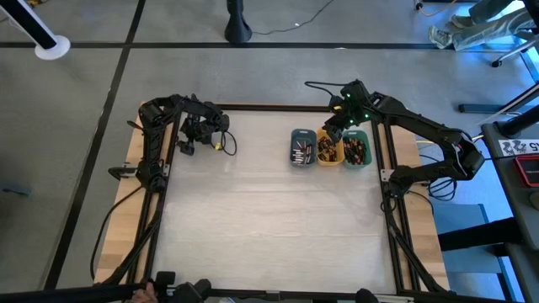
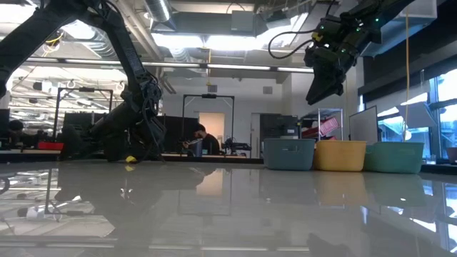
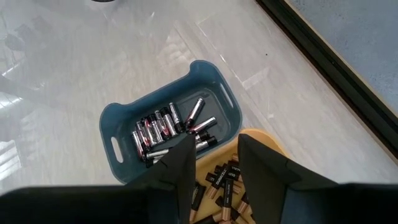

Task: Sort batteries
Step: Put the black battery into the yellow bin

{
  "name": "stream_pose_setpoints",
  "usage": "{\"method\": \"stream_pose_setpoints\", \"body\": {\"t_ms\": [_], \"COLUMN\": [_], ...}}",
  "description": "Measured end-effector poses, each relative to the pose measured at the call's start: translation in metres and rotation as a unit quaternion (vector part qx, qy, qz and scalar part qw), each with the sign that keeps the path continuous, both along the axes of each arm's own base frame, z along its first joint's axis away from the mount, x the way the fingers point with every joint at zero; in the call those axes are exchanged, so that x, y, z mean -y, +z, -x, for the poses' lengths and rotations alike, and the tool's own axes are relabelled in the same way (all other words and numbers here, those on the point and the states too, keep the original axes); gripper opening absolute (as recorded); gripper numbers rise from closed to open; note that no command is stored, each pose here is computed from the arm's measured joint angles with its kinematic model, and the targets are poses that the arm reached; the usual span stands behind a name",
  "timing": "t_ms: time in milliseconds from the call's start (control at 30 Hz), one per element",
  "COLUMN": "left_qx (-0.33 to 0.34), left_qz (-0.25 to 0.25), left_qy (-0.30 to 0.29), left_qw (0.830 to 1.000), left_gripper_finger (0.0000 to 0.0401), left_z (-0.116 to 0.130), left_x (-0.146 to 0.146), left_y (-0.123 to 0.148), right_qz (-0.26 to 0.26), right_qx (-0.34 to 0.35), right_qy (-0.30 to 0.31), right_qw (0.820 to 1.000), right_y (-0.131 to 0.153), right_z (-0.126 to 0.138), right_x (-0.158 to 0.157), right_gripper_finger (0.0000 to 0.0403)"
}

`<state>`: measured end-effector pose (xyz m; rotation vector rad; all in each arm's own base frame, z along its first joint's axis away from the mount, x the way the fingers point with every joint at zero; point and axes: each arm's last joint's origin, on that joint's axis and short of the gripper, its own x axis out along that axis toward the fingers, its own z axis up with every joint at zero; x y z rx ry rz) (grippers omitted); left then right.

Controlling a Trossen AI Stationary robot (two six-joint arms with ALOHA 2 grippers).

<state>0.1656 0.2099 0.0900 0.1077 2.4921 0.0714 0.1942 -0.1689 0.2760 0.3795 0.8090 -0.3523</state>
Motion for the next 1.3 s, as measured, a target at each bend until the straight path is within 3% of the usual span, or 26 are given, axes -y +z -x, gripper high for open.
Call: {"method": "stream_pose_setpoints", "body": {"t_ms": [933,1300], "left_qx": [0.003,-0.028], "left_qz": [-0.009,0.017], "left_qy": [0.008,0.0], "left_qw": [1.0,0.999], "left_gripper_finger": [0.0301,0.0301], "left_z": [0.0,0.0072], "left_x": [-0.0001,-0.0009], "left_y": [-0.0003,0.0032], "right_qz": [-0.003,-0.003], "right_qx": [-0.003,-0.003], "right_qy": [0.0,-0.001], "right_qw": [1.0,1.0], "right_y": [-0.0005,-0.0004], "right_z": [0.0004,0.0005], "right_x": [-0.0004,-0.0003], "right_gripper_finger": [0.0122,0.0122]}}
